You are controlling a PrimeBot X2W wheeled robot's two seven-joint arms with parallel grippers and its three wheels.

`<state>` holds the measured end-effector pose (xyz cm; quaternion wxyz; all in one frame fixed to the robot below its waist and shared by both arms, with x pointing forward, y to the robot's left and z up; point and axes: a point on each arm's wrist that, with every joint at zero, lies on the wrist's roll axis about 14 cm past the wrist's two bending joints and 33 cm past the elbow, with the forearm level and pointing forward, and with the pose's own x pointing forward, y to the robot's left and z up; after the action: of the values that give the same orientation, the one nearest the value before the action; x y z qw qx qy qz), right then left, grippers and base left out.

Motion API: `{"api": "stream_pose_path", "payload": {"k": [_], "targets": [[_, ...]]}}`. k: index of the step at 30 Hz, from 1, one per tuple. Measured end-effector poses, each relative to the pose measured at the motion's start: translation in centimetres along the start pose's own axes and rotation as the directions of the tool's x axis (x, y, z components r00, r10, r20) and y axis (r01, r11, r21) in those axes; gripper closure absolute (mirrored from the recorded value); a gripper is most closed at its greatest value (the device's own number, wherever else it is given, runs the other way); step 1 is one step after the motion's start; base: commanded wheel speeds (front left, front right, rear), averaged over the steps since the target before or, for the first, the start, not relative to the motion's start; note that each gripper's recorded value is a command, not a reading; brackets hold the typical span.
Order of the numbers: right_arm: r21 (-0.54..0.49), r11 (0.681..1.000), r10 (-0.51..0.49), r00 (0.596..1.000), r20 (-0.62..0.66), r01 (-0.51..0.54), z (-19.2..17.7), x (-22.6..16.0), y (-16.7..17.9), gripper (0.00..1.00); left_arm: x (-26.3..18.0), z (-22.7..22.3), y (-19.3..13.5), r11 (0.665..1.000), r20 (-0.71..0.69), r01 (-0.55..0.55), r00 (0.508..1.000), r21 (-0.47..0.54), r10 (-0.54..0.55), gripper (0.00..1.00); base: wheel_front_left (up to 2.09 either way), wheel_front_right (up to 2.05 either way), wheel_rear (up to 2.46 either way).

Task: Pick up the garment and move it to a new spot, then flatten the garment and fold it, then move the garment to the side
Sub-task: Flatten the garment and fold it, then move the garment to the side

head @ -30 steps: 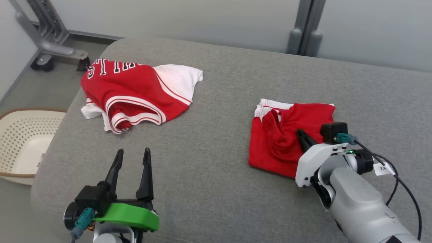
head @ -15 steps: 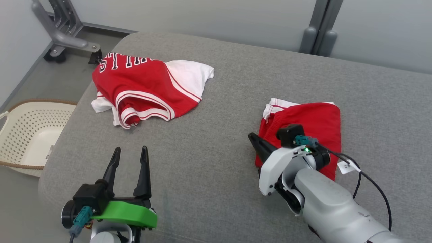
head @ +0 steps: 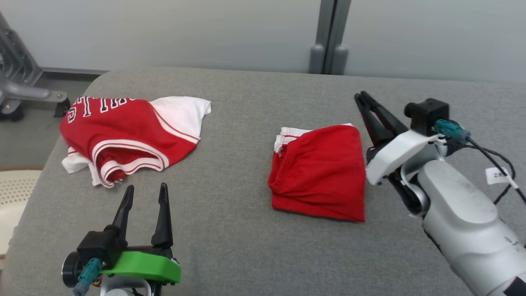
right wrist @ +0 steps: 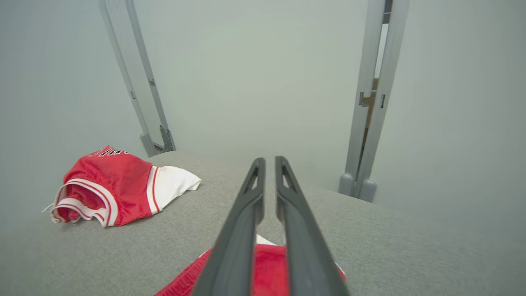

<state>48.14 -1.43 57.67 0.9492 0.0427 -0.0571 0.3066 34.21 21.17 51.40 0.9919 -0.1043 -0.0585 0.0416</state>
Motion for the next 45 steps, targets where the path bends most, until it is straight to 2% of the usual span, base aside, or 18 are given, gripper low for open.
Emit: {"api": "stream_pose_path", "payload": {"k": [1,2,8,13,17,22,27,38,45], "targets": [[-0.017,1.000,-0.023,1.000,0.011,0.023,0.5,-0.6,-1.0,0.21,0.2,0.0,-0.3,1.000,0.001,0.010,1.000,-0.001,-0.010,0.00,0.00,0.00,0.00],[-0.037,0.998,-0.049,0.998,0.027,0.050,1.1,-1.4,-2.1,0.00,0.4,0.1,-0.6,1.000,0.004,0.021,1.000,-0.002,-0.021,0.00,0.00,0.00,0.00],[-0.106,0.975,-0.188,0.979,0.085,0.196,3.2,-6.2,-7.0,0.00,1.7,0.6,-2.4,0.997,0.026,0.076,0.997,-0.004,-0.075,0.00,0.00,0.00,0.00],[-0.093,0.947,-0.298,0.949,0.100,0.307,2.9,-10.6,-9.4,0.00,2.7,1.0,-3.7,0.993,0.042,0.116,0.992,0.020,-0.117,0.00,0.00,0.00,0.00],[-0.040,0.921,-0.383,0.919,0.088,0.388,1.6,-14.0,-10.3,0.00,3.2,1.1,-4.5,0.989,0.045,0.144,0.988,0.027,-0.145,0.00,0.00,0.00,0.00],[-0.009,0.895,-0.446,0.894,0.049,0.446,-0.8,-17.3,-9.6,0.00,3.2,1.1,-4.8,0.986,0.044,0.161,0.986,0.044,-0.163,0.00,0.00,0.00,0.00],[-0.019,0.889,-0.456,0.889,0.026,0.457,-1.9,-18.2,-8.8,0.00,2.9,1.1,-4.4,0.986,0.042,0.155,0.987,0.059,-0.157,0.00,0.00,0.00,0.00],[-0.042,0.890,-0.452,0.891,0.038,0.454,-1.7,-17.9,-8.4,0.00,2.4,1.2,-4.3,0.986,0.044,0.155,0.987,0.060,-0.157,0.00,0.00,0.00,0.00],[-0.036,0.916,-0.401,0.916,-0.011,0.400,-3.2,-15.9,-7.3,0.00,2.0,1.6,-4.4,0.984,0.056,0.159,0.985,0.074,-0.163,0.00,0.00,0.00,0.00]]}}
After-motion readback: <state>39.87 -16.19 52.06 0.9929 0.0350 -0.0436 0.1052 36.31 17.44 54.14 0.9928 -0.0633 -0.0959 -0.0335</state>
